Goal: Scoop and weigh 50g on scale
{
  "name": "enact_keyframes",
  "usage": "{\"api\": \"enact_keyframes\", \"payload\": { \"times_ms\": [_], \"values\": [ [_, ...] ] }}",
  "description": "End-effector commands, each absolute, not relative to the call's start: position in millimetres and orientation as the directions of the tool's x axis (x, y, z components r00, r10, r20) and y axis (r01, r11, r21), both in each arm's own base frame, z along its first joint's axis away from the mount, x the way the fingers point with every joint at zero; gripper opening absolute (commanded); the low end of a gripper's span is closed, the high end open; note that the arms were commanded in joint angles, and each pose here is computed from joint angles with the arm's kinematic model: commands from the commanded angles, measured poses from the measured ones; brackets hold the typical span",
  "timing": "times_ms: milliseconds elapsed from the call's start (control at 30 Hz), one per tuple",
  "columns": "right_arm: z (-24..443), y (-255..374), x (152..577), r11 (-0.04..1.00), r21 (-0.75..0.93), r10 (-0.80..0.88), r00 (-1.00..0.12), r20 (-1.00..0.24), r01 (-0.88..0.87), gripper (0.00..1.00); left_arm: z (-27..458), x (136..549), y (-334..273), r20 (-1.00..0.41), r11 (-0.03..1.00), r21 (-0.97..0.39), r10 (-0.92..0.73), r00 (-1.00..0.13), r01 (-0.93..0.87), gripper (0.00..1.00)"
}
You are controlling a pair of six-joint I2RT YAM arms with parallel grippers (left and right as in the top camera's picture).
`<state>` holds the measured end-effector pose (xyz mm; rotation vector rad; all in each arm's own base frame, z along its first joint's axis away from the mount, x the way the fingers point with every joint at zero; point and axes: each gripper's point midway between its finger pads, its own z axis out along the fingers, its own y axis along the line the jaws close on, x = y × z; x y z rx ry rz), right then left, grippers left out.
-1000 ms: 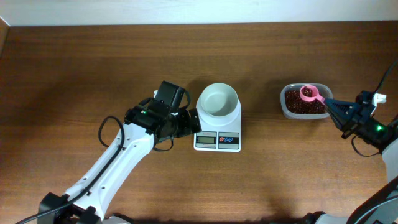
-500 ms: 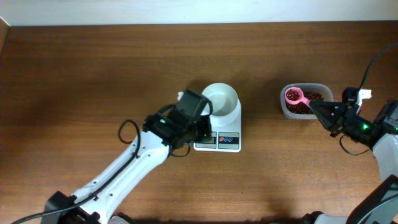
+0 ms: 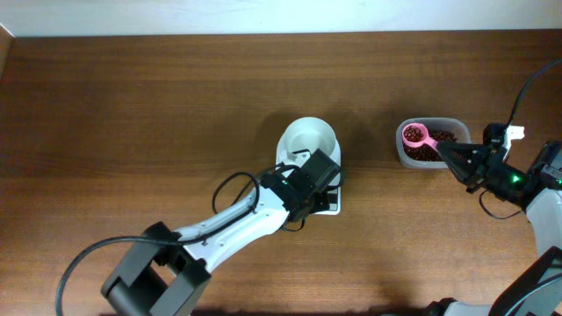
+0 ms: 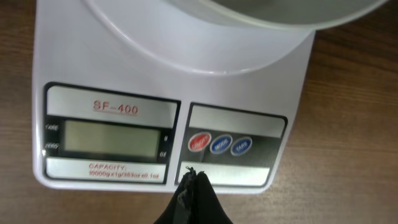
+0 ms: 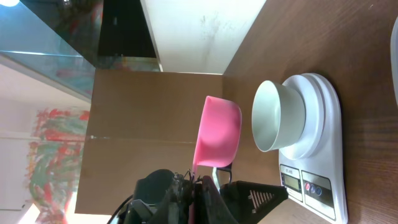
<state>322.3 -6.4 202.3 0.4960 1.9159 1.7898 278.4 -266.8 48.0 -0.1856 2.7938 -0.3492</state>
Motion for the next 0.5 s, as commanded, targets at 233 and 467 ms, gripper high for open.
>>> {"api": "enact_keyframes", "payload": {
  "times_ms": [233,467],
  "values": [
    [203.8,-4.5,323.2,0.092,0.993,0.549,-0.828,-0.114,-0.076,0.04,19.9,282.2,-270.1,-0.283,0.966,-0.234,-0.172,-0.944,-0.105,0.0],
    [203.8,-4.5,323.2,0.096,0.992,0.548,-0.828,-0.121,-0.082,0.04,16.9,285.9,-273.8,-0.291,0.964,-0.245,-0.175,-0.941,-0.103,0.0]
  ]
}}
